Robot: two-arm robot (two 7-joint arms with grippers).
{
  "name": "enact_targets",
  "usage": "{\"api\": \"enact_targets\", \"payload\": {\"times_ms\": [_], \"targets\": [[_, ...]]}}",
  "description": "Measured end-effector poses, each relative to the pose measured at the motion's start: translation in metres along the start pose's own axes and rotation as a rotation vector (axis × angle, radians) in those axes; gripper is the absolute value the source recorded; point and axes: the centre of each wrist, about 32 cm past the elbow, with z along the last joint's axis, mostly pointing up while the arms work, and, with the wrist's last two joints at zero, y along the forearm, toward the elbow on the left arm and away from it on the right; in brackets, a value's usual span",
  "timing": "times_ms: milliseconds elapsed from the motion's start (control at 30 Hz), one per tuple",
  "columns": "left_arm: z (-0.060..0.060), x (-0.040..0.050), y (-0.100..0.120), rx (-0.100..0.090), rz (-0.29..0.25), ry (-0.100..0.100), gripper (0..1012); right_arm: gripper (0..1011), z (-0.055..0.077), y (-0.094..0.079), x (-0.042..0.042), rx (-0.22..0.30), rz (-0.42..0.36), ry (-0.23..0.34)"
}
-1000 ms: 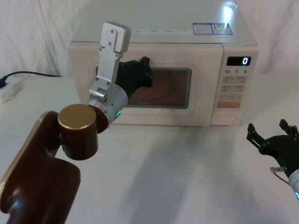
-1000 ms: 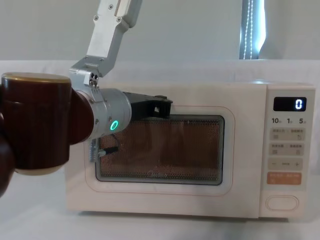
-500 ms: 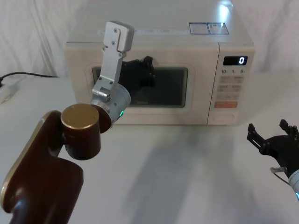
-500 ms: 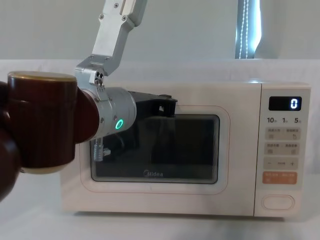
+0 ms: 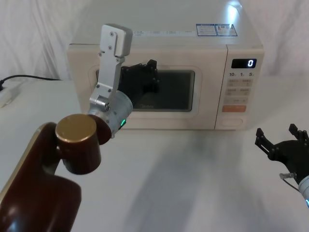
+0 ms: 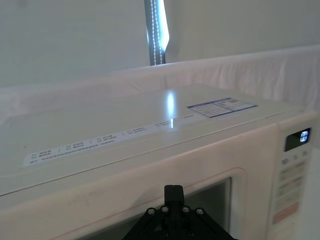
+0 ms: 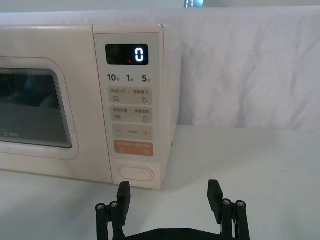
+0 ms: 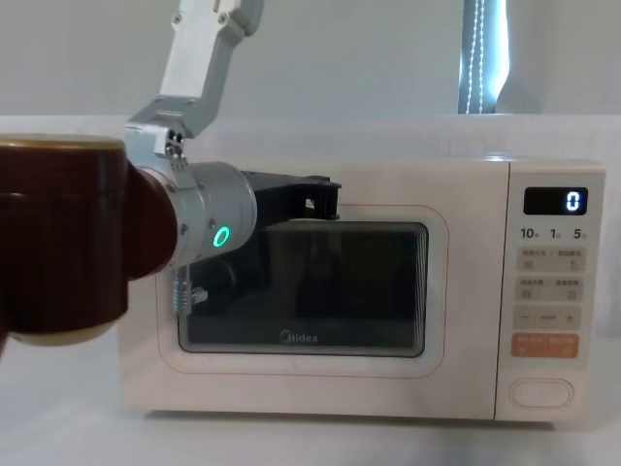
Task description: Press the button to open the microwave door with one hand; close the microwave door with the other hand.
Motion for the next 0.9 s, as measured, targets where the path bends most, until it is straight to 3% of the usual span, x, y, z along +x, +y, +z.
{"api": "enact_targets", "payload": {"times_ms": [367, 633, 767, 900], "targets": [[-0.001, 0.0008, 0.041, -0.033, -0.007, 0.024, 4, 1000, 0.0, 0.0, 0.0, 0.0, 0.0, 0.0], [-0.006, 0.0071, 0.074, -0.053, 0.017, 0.023, 204, 1000, 0.0, 0.0, 0.0, 0.0, 0.0, 0.0], [-0.009, 0.0125, 0.091, -0.054, 0.034, 0.022, 368, 1000, 0.0, 0.0, 0.0, 0.0, 0.0, 0.0], [-0.014, 0.0162, 0.102, -0.046, 0.045, 0.013, 451, 1000, 0.0, 0.0, 0.0, 0.0, 0.0, 0.0]]}}
